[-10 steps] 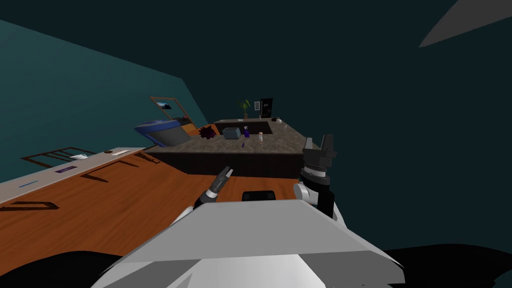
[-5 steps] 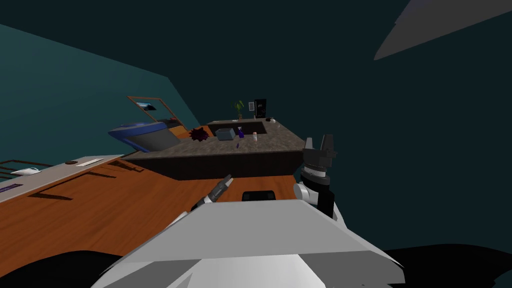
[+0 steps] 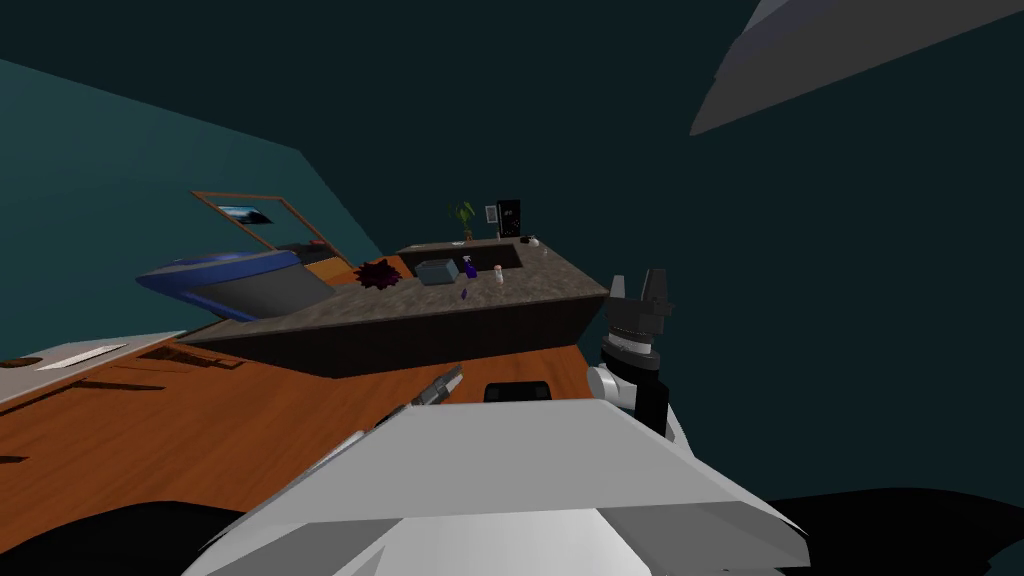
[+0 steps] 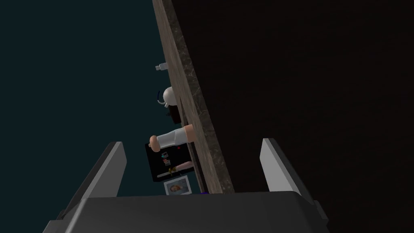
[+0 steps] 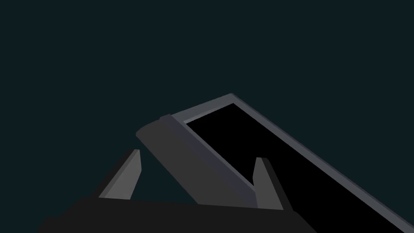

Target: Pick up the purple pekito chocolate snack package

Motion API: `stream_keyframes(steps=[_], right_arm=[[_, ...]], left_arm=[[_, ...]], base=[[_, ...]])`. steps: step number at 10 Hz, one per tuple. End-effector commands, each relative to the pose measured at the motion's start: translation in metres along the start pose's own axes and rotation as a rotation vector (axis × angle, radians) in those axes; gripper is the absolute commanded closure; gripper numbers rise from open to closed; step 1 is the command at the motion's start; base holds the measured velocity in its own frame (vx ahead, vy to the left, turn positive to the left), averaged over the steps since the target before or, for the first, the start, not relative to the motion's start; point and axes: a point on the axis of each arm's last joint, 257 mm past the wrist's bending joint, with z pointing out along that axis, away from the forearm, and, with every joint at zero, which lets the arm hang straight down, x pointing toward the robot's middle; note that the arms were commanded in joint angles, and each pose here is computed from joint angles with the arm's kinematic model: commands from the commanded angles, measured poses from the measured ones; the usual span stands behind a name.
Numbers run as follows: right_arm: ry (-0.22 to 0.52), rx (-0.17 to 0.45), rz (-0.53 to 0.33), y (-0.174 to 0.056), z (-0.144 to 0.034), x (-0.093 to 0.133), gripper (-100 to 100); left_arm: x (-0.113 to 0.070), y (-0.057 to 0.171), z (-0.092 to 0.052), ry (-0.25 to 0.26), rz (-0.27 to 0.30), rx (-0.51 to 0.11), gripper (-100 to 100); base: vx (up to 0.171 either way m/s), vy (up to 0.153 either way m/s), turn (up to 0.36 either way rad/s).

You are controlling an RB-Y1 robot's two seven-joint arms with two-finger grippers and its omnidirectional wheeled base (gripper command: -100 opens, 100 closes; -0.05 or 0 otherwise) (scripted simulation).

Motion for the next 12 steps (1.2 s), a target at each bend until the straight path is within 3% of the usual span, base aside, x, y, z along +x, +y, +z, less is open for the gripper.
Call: stream_keyframes(steps=[1,2,3,4,5,7,8,9,10,11,12], right_arm=[[0.000,0.000,0.000,0.000,0.000,0.000,0],[0.000,0.000,0.000,0.000,0.000,0.000,0],[0.000,0.000,0.000,0.000,0.000,0.000,0],[0.000,0.000,0.000,0.000,0.000,0.000,0],[0.000,0.000,0.000,0.000,0.000,0.000,0],[0.000,0.000,0.000,0.000,0.000,0.000,0],[0.000,0.000,0.000,0.000,0.000,0.000,0],[0.000,0.000,0.000,0.000,0.000,0.000,0],[0.000,0.000,0.000,0.000,0.000,0.000,0],[0.000,0.000,0.000,0.000,0.000,0.000,0],[0.000,0.000,0.000,0.000,0.000,0.000,0]], left_arm=[[0.008,0.025,-0.016,0.052,-0.031,-0.071,-100],[0.005,0.032,-0.024,0.067,-0.024,-0.099,-100],[0.012,0.053,-0.038,0.103,-0.055,-0.162,-100],[0.008,0.058,-0.046,0.120,-0.040,-0.189,-100],[0.013,0.077,-0.062,0.151,-0.072,-0.250,-100],[0.007,0.082,-0.072,0.166,-0.054,-0.282,-100],[0.007,0.104,-0.094,0.195,-0.080,-0.360,-100],[0.004,0.105,-0.099,0.203,-0.069,-0.374,-100],[0.004,0.122,-0.119,0.226,-0.094,-0.444,-100],[-0.002,0.124,-0.127,0.232,-0.082,-0.467,-100],[-0.003,0.138,-0.146,0.250,-0.109,-0.529,-100]], base=[[0.018,-0.059,-0.286],[0.012,-0.042,-0.124],[0.019,-0.056,-0.262],[0.022,-0.042,-0.150],[0.037,-0.045,-0.305],[0.024,-0.021,-0.044],[0.027,-0.035,-0.262],[0.031,-0.026,-0.174],[0.048,-0.034,-0.256],[0.044,-0.020,-0.185],[0.056,-0.019,-0.288]])
